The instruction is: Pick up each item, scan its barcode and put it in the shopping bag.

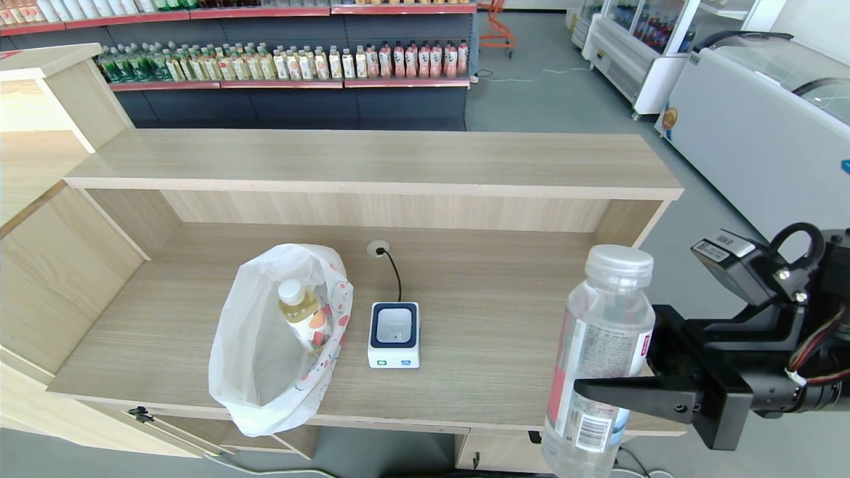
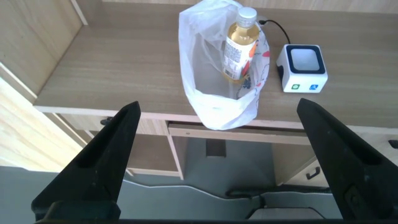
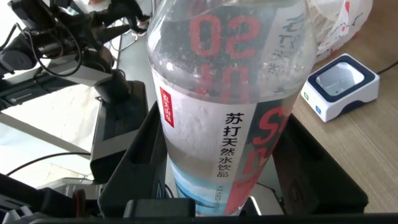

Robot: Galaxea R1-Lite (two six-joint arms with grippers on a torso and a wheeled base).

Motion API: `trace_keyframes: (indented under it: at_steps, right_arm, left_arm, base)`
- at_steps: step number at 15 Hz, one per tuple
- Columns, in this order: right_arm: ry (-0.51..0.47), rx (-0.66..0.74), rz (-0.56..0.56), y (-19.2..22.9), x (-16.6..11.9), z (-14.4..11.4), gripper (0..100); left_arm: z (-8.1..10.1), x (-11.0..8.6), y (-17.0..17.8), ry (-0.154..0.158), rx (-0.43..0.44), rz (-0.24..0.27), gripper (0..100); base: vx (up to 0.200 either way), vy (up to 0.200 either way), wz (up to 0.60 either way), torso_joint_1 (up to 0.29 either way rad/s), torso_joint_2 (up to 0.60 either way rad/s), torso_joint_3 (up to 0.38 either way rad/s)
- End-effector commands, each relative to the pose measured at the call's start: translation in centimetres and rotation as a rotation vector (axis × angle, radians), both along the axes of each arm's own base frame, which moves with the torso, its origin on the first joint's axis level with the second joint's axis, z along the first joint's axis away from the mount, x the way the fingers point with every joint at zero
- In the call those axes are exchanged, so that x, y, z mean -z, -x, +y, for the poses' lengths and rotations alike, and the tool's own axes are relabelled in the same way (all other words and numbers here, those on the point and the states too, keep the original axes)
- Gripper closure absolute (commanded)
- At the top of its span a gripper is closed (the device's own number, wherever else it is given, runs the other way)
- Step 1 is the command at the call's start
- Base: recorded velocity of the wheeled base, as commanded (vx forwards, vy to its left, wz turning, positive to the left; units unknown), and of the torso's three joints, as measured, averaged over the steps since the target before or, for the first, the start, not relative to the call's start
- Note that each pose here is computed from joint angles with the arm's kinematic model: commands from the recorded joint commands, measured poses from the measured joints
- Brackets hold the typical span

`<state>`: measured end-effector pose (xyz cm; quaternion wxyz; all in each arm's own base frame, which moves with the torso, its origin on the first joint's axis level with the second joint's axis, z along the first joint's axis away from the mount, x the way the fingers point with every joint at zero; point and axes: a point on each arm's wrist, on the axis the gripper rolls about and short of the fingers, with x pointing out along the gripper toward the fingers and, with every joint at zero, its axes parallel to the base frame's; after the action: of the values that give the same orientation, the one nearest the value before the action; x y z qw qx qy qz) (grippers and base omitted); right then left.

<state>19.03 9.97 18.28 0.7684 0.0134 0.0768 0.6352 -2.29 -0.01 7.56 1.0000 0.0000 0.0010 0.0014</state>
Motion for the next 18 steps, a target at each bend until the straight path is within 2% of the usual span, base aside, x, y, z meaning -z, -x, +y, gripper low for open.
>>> trace_keyframes:
  at_steps: [1, 4, 6, 8, 12, 15, 16, 18]
  right_arm:
    - [0.001, -0.002, 0.001, -0.4, 0.1, 0.2, 100]
    - [-0.001, -0.001, -0.008, -0.7, 0.4, 0.3, 100]
    - [0.009, 0.020, -0.056, -0.9, 0.5, 0.1, 100]
    - [0.102, 0.223, -0.171, -1.8, 1.5, -2.0, 100]
    - [0.399, 0.603, -0.348, -2.2, 4.3, -4.4, 100]
    - [0.478, 0.683, -0.498, -3.8, 5.0, -4.7, 100]
    - [0.525, 0.734, -0.590, -4.6, 5.1, -4.7, 100]
    - [0.540, 0.798, -0.749, -5.8, 5.0, -4.7, 100]
  left_arm:
    - [0.0, 0.0, 0.0, 0.000, 0.000, 0.000, 0]
    - [0.0, 0.0, 0.0, 0.000, 0.000, 0.000, 0]
    - [0.0, 0.0, 0.0, 0.000, 0.000, 0.000, 0]
    - [0.0, 0.0, 0.0, 0.000, 0.000, 0.000, 0]
    - [0.0, 0.0, 0.0, 0.000, 0.000, 0.000, 0]
    - [0.0, 0.0, 0.0, 0.000, 0.000, 0.000, 0]
    - [0.0, 0.0, 0.0, 0.000, 0.000, 0.000, 0]
    - [0.0, 0.0, 0.0, 0.000, 0.000, 0.000, 0]
  base:
    - [0.000, 0.000, 0.00, 0.000, 0.00, 0.000]
    - [0.000, 0.000, 0.00, 0.000, 0.00, 0.000]
    - [0.000, 0.000, 0.00, 0.000, 0.00, 0.000]
    - [0.000, 0.000, 0.00, 0.000, 0.00, 0.000]
    - [0.000, 0.000, 0.00, 0.000, 0.00, 0.000]
    - [0.000, 0.000, 0.00, 0.000, 0.00, 0.000]
    - [0.000, 0.000, 0.00, 0.000, 0.00, 0.000]
    - [0.000, 0.000, 0.00, 0.000, 0.00, 0.000]
